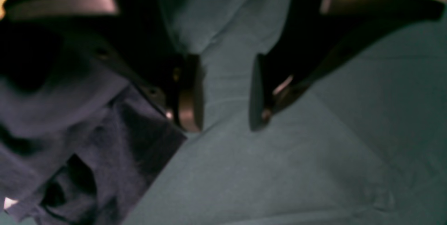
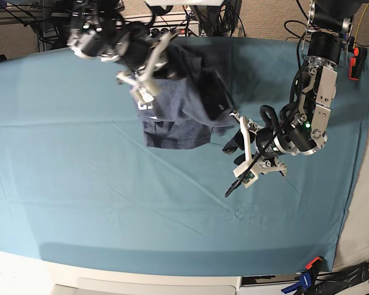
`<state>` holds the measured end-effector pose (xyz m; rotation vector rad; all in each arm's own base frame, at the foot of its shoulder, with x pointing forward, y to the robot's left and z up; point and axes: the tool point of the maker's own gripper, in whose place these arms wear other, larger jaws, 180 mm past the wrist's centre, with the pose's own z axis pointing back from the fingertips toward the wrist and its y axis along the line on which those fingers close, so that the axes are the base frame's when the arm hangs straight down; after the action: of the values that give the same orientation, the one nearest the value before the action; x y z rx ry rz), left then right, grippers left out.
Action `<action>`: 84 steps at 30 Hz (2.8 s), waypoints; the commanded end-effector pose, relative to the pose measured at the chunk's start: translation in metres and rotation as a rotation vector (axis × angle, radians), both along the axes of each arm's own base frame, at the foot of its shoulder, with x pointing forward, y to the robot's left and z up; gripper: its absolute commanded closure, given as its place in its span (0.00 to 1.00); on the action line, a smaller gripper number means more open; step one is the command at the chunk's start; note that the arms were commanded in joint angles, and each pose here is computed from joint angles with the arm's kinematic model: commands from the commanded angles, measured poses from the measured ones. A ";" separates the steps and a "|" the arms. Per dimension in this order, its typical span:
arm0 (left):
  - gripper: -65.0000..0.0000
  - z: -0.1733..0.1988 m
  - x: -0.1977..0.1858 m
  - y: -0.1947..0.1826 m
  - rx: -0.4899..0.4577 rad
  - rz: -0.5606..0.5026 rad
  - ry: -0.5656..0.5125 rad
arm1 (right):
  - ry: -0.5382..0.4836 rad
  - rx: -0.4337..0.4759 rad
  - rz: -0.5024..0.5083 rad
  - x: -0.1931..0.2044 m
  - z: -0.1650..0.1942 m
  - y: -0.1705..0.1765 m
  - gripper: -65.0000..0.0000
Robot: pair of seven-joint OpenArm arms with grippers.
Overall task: Fold the T-shirt properly
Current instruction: 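Carry the lifted shirt layer with the right gripper over the stack, then press the folded layer down with the right gripper and release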
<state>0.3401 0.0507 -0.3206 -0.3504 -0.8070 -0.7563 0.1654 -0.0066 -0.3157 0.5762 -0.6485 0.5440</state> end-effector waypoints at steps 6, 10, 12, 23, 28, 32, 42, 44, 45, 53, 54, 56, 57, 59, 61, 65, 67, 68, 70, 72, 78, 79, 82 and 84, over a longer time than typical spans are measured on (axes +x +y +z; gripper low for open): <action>0.63 0.016 0.008 -0.002 -0.023 -0.003 -0.050 | -0.027 0.036 0.153 -0.020 0.011 0.045 1.00; 0.63 0.016 0.009 -0.002 -0.023 -0.003 -0.051 | -0.034 0.056 0.195 -0.027 0.014 0.057 1.00; 0.63 0.016 0.009 -0.002 -0.024 -0.003 -0.051 | -0.052 0.051 0.191 -0.024 0.015 0.057 1.00; 0.63 0.016 0.008 -0.002 -0.024 -0.003 -0.050 | -0.268 -0.164 -0.013 0.044 0.021 0.019 1.00; 0.63 0.016 0.008 -0.002 -0.024 -0.003 -0.050 | -0.332 -0.176 -0.031 0.057 0.029 0.017 1.00; 0.63 0.016 0.009 -0.002 -0.025 -0.003 -0.051 | -0.357 -0.186 -0.051 0.062 0.030 0.014 1.00; 0.63 0.016 0.009 -0.002 -0.025 0.000 -0.049 | -0.271 -0.219 0.013 0.075 -0.007 0.038 1.00; 0.63 0.016 0.009 -0.002 -0.025 0.000 -0.049 | -0.287 -0.251 0.008 0.079 -0.005 0.038 1.00; 0.63 0.016 0.009 -0.002 -0.025 0.000 -0.049 | -0.287 -0.279 0.009 0.080 -0.006 0.037 1.00; 0.63 0.016 0.009 -0.002 -0.024 0.000 -0.049 | -0.213 -0.431 0.039 0.061 -0.024 0.032 1.00; 0.63 0.016 0.008 -0.002 -0.025 0.000 -0.049 | -0.210 -0.435 0.043 0.058 -0.024 0.034 1.00; 0.63 0.015 0.008 -0.002 -0.025 0.000 -0.047 | -0.204 -0.438 0.057 0.049 -0.025 0.039 1.00; 0.63 0.015 0.008 -0.002 -0.025 0.000 -0.046 | -0.204 -0.439 0.064 0.045 -0.024 0.042 1.00; 0.63 0.014 0.007 -0.002 -0.024 0.000 -0.043 | -0.200 -0.432 0.072 0.036 -0.023 0.047 1.00; 0.63 0.014 0.007 -0.002 -0.024 0.000 -0.043 | -0.201 -0.428 0.086 0.028 -0.021 0.052 1.00; 0.63 0.014 0.007 -0.002 -0.025 0.000 -0.043 | -0.177 -0.417 0.097 0.015 -0.023 0.057 1.00; 0.63 0.014 0.007 -0.002 -0.024 0.000 -0.043 | -0.164 -0.421 0.094 0.012 -0.026 0.055 1.00; 0.63 0.014 0.007 -0.002 -0.024 0.000 -0.043 | -0.162 -0.427 0.095 0.011 -0.027 0.054 1.00; 0.63 0.014 0.007 -0.002 -0.025 0.000 -0.043 | -0.166 -0.434 0.096 0.011 -0.028 0.052 1.00; 0.63 0.014 0.007 -0.002 -0.024 0.000 -0.043 | -0.193 -0.442 0.079 0.016 -0.024 0.049 1.00; 0.63 0.014 0.007 -0.001 -0.024 0.004 -0.042 | -0.228 -0.363 0.060 0.020 -0.005 0.057 1.00; 0.63 0.014 0.007 -0.001 -0.024 0.004 -0.042 | -0.224 -0.359 0.063 0.019 -0.005 0.058 1.00; 0.63 0.014 0.007 -0.001 -0.025 0.004 -0.042 | -0.224 -0.370 0.061 0.019 -0.006 0.056 1.00; 0.63 0.014 0.007 -0.001 -0.024 0.004 -0.042 | -0.232 -0.394 0.053 0.021 -0.007 0.052 1.00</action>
<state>0.3392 0.0512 -0.3220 -0.3507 -0.8031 -0.7480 0.1835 0.0410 -0.3314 0.1428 -0.6871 0.7840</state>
